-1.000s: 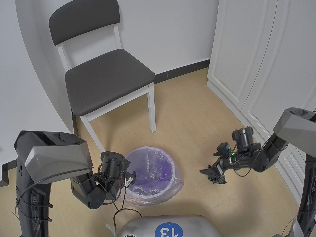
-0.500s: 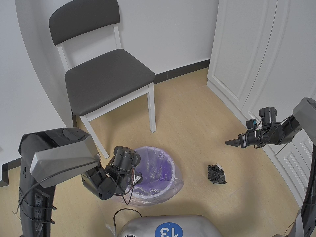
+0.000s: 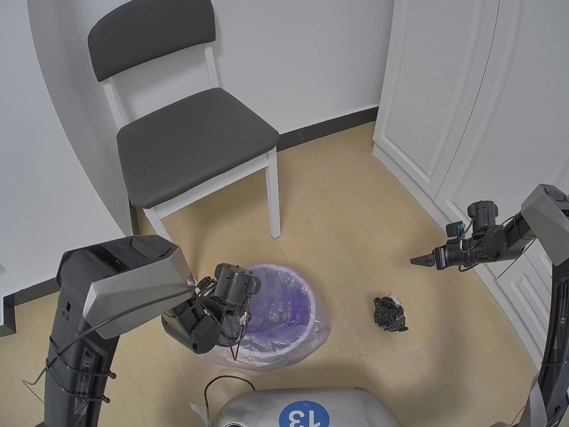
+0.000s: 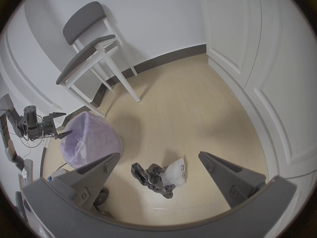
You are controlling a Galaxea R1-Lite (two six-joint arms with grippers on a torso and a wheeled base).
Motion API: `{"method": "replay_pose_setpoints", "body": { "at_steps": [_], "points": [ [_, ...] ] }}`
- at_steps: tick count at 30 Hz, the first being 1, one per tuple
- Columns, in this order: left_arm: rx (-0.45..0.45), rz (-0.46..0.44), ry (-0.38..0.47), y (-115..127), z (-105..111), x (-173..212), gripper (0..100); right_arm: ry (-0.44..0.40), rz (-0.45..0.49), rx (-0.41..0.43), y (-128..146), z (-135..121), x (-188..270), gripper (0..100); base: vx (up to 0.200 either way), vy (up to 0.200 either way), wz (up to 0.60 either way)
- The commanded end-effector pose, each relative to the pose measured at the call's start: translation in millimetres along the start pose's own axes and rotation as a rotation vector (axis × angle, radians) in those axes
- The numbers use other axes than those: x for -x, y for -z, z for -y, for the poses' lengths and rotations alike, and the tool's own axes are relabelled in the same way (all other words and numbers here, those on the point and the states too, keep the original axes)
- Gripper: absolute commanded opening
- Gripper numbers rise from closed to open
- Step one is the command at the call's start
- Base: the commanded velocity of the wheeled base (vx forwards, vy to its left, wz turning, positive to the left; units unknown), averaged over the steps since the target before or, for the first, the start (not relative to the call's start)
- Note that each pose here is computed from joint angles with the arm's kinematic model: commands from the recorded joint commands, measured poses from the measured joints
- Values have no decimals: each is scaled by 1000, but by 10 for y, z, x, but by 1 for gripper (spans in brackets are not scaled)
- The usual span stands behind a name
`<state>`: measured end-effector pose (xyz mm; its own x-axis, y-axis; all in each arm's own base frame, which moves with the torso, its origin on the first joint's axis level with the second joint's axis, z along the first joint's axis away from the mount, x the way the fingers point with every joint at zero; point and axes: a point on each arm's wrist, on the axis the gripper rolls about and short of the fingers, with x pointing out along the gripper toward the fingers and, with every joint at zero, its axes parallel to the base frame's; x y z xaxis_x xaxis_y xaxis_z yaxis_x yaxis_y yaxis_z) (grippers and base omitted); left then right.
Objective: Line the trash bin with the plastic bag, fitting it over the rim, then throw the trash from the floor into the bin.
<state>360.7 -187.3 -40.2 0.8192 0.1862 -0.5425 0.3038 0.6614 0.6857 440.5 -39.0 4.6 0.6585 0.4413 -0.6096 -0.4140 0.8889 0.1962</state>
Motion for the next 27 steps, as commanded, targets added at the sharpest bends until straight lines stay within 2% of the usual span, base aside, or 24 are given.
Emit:
{"method": "replay_pose_setpoints", "body": {
  "at_steps": [1,7,13,19,22,23,27],
  "points": [
    [11,-36,-22,94,-92,-89,100,-1,-27,-23,124,84,-113,100,0,0,0],
    [54,-33,-21,153,-279,-40,100,-4,-55,-42,188,130,-172,100,0,0,0],
    [110,1,73,203,-265,88,100,-9,-72,-47,271,155,-242,100,0,0,0],
    [191,1,119,287,-273,188,100,-21,-91,-47,361,146,-355,100,0,0,0],
    [254,44,151,313,-318,311,100,-35,-98,-43,386,89,-434,100,0,0,0],
    [299,98,165,292,-379,421,100,-50,-104,-34,373,7,-469,100,0,0,0],
    [400,193,176,344,-451,647,100,-86,-129,-20,365,-225,-576,100,0,0,0]
  ]
}}
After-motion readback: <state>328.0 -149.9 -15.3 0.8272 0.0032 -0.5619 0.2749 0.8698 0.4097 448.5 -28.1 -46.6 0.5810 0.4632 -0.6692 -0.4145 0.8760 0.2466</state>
